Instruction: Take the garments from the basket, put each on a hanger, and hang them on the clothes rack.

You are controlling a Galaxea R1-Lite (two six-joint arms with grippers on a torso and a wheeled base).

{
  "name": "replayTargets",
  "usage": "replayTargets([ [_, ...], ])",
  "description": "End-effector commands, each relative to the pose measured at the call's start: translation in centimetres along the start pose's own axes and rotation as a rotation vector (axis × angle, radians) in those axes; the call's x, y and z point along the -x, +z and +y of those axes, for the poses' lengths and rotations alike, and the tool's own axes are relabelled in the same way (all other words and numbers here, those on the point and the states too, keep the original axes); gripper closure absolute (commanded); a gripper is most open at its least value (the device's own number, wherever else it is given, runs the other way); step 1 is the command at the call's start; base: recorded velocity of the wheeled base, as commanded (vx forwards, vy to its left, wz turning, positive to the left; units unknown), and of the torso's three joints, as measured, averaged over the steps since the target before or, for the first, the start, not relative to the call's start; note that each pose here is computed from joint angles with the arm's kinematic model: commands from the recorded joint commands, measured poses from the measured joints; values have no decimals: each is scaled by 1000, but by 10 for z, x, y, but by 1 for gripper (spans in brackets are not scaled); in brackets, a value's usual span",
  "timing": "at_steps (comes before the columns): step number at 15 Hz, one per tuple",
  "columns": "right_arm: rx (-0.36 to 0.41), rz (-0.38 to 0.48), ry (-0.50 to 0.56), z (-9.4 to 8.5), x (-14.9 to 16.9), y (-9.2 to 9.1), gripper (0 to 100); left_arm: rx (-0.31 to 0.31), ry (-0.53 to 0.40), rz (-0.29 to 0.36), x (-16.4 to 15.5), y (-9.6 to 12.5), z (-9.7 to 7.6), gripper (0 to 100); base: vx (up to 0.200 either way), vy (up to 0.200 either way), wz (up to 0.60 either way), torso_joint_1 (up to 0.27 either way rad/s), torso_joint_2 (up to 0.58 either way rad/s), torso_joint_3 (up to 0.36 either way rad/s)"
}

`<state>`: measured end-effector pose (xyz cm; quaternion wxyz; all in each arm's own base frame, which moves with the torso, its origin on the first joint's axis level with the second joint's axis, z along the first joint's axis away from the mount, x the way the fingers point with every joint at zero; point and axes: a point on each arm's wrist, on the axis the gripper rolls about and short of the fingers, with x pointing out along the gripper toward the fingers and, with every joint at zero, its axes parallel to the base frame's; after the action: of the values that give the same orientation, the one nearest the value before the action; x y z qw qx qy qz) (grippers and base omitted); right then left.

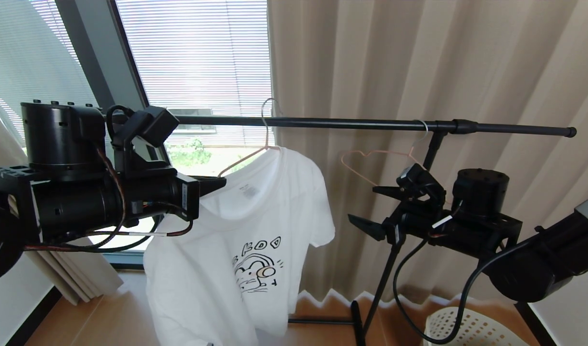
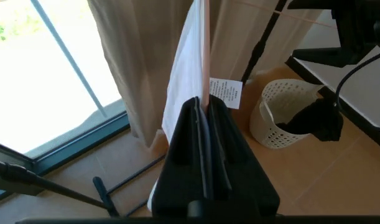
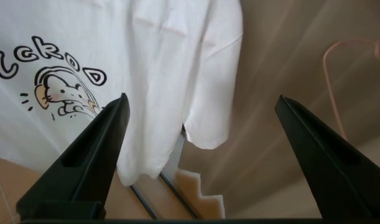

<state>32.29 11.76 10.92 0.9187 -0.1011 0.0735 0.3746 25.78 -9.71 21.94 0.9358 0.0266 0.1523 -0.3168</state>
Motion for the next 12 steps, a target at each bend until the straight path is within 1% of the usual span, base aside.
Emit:
replayTargets([
  [1,0,2,1,0,-1,-1,0,24,15,3,-10,-1,8,100,0,0,0,0,0,0],
  [4,-2,5,2,0,-2,-2,0,11,41,-65,-23,-2,20,100,0,0,0,0,0,0],
  [5,-2,5,2,0,-2,-2,0,8,46,-77,-28,-3,23,100,0,0,0,0,0,0],
  [9,-3,6,1,-1,-2,-3,0,21,46,-49,-42,-12,28,100,0,0,0,0,0,0],
  [11,-3,6,1,-1,-2,-3,0,46,50,-46,-50,-12,33,100,0,0,0,0,0,0],
  [12,-3,6,1,-1,-2,-3,0,53,55,-57,-53,-10,36,100,0,0,0,0,0,0],
])
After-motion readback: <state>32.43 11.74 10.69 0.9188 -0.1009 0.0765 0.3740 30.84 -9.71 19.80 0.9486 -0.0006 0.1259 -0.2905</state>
